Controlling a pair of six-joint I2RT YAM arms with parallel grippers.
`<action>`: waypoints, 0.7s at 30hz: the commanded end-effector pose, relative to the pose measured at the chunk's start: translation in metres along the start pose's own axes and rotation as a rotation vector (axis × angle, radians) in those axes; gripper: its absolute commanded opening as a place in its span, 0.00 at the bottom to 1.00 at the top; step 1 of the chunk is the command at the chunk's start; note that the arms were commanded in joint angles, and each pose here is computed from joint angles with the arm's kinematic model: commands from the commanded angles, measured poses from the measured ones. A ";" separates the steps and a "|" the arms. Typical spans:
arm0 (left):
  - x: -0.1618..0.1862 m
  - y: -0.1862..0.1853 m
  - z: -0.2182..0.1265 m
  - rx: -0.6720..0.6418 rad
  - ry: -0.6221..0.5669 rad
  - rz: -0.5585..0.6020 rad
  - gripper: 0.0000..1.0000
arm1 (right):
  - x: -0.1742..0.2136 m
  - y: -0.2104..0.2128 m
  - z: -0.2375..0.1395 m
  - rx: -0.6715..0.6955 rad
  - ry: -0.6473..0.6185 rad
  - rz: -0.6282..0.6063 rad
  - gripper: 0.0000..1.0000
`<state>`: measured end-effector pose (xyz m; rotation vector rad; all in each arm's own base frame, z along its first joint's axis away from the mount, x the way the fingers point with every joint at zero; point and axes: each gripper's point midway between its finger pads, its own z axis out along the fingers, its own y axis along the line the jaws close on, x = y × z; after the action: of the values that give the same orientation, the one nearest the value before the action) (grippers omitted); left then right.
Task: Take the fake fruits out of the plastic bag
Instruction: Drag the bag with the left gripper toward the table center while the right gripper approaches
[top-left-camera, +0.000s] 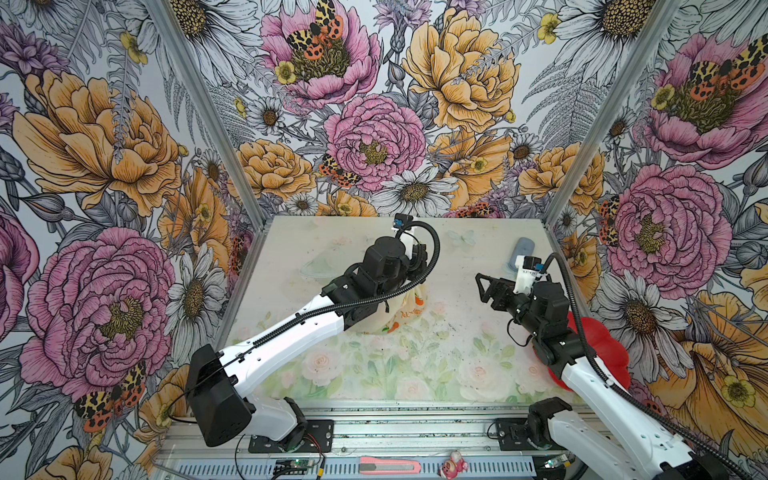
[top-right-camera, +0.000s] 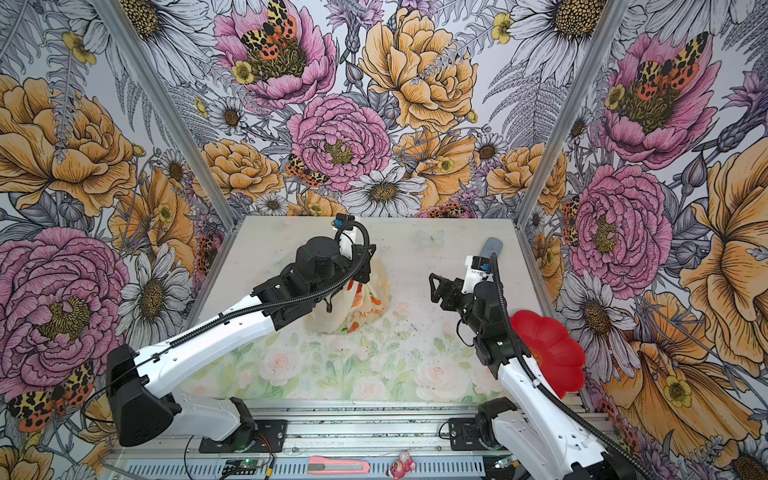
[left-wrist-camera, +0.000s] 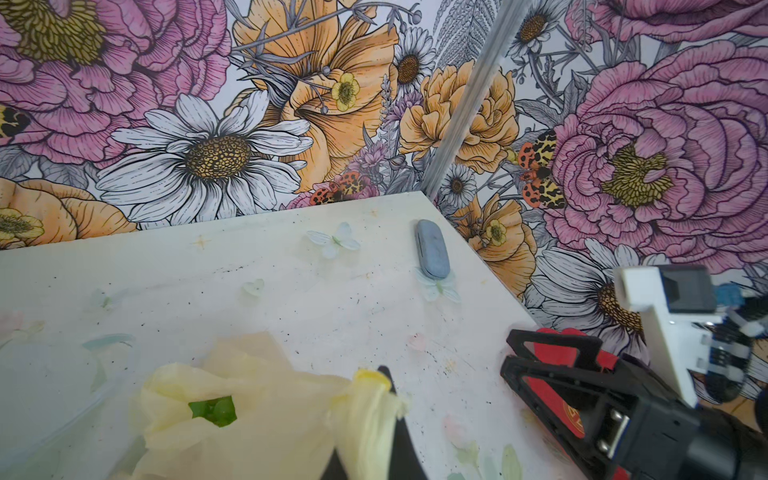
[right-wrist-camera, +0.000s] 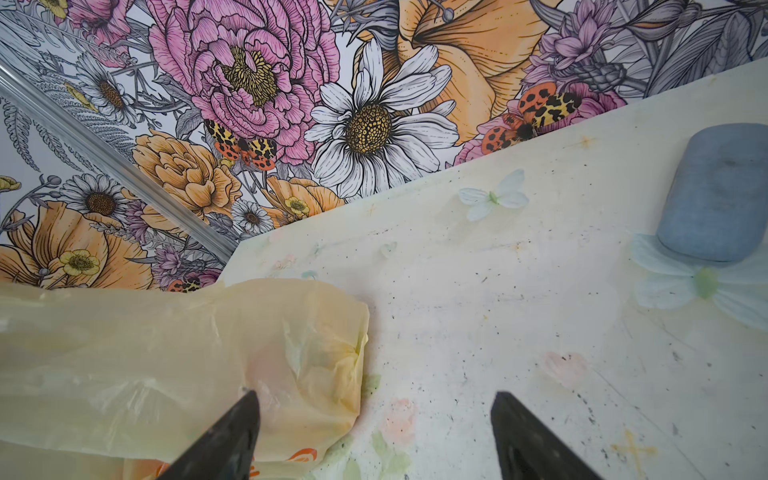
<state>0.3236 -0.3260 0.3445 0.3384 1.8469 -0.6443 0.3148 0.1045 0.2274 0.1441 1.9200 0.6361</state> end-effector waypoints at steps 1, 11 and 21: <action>0.004 -0.010 -0.006 0.043 0.032 0.042 0.05 | -0.018 0.011 -0.001 -0.001 -0.039 -0.031 0.88; 0.025 0.011 -0.040 0.024 0.044 0.016 0.66 | -0.020 0.065 -0.001 -0.109 -0.002 -0.156 0.88; 0.028 0.058 -0.082 -0.088 -0.066 -0.025 0.88 | -0.004 0.161 -0.016 -0.259 0.007 -0.426 0.89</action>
<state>0.2779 -0.2468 0.3162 0.2967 1.8587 -0.5824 0.2681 0.2293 0.3142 -0.3748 1.7817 0.7026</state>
